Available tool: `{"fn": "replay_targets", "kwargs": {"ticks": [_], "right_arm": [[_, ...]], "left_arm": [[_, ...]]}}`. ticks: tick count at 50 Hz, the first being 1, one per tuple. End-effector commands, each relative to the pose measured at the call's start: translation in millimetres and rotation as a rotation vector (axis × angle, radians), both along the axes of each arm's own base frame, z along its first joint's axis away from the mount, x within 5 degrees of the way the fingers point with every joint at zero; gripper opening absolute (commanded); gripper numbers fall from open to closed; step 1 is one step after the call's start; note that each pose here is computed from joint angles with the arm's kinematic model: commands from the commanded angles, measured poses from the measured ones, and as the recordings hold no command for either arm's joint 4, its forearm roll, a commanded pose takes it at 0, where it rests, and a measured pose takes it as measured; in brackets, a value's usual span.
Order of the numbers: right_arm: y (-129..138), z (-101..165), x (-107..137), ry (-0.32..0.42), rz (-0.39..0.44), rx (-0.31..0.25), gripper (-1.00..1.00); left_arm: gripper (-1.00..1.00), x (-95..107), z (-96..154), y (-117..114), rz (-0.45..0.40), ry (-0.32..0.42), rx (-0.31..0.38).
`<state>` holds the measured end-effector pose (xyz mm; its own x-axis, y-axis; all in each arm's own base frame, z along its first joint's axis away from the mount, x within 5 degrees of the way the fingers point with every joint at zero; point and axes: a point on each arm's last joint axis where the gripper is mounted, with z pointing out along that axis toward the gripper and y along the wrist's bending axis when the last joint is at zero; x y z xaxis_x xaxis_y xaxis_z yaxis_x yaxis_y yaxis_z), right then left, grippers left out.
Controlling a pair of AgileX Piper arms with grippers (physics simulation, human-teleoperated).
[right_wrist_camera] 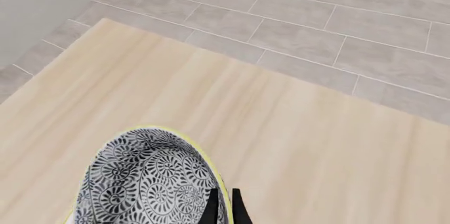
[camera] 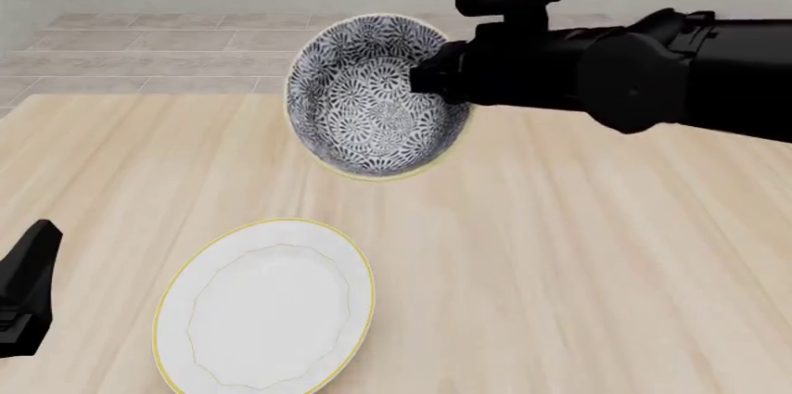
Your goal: Put the bowl on the plate.
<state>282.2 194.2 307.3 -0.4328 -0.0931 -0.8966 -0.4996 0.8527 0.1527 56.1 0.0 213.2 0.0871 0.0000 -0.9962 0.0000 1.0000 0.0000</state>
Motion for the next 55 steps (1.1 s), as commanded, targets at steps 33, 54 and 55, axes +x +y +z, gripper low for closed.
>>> {"fn": "replay_targets", "kwargs": {"ticks": [33, 54, 55], "right_arm": [[44.2, -30.3, -7.1, 0.076, 0.084, 0.017, -1.00], [68.5, -48.0, -16.2, 0.109, 0.135, 0.023, -1.00], [70.8, -49.9, -17.3, 0.114, 0.139, 0.024, -1.00]], "left_arm": [[1.00, 0.0, 0.0, 0.0, 0.000, 0.000, 0.000], [1.00, 0.0, 0.0, 0.0, 0.000, 0.000, 0.000], [1.00, 0.0, 0.0, 0.0, 0.000, 0.000, 0.000]]}}
